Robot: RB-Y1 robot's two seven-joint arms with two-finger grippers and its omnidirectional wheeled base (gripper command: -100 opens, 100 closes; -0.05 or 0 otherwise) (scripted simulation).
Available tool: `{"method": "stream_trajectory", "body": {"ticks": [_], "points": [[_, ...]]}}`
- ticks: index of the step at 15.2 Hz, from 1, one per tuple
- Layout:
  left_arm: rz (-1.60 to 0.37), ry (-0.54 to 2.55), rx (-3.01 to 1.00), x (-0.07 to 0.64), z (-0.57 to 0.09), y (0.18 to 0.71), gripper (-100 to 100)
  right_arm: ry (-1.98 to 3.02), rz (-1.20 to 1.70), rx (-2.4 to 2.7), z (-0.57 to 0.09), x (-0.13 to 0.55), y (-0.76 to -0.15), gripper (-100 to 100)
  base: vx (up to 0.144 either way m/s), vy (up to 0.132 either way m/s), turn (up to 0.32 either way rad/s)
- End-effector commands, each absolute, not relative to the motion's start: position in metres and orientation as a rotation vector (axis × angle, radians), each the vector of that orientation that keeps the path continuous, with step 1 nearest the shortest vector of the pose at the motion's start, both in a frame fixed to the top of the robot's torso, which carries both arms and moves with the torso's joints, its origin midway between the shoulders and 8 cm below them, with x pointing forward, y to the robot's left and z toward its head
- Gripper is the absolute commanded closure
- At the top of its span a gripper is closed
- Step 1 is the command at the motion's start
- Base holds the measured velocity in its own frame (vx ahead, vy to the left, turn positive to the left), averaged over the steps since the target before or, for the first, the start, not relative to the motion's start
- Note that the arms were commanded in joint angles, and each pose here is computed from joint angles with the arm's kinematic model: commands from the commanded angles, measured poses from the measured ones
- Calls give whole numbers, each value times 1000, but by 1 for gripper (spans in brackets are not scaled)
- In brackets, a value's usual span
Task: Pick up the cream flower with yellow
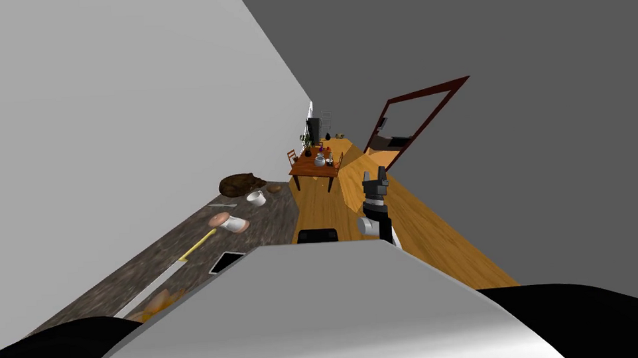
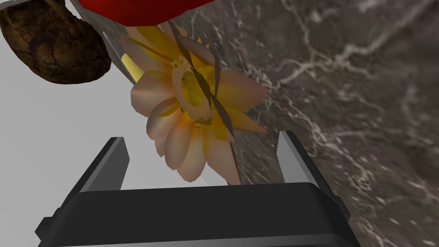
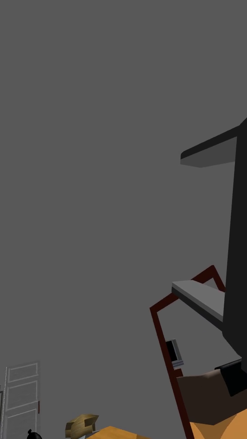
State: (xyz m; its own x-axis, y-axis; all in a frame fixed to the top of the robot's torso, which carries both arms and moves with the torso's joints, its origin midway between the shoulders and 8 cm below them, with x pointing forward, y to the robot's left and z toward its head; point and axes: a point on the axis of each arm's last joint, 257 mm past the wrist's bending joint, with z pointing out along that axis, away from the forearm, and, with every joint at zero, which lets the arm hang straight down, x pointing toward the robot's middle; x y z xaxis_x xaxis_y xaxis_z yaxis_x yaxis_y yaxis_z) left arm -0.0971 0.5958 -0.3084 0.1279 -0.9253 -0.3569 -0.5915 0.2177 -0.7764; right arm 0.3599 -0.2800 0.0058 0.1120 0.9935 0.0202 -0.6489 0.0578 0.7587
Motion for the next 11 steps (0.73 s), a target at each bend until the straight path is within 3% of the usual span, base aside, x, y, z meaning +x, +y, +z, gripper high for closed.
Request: {"method": "stream_trajectory", "body": {"ticks": [1,11], "points": [[-443,1555,-1486,-97,-308,603,-100,611,1369,714,6,360,-280,0,-58,-44,-73],[-415,1511,-1549,-93,-317,623,-100,611,1369,714,6,360,-280,0,-40,-42,-53]]}}
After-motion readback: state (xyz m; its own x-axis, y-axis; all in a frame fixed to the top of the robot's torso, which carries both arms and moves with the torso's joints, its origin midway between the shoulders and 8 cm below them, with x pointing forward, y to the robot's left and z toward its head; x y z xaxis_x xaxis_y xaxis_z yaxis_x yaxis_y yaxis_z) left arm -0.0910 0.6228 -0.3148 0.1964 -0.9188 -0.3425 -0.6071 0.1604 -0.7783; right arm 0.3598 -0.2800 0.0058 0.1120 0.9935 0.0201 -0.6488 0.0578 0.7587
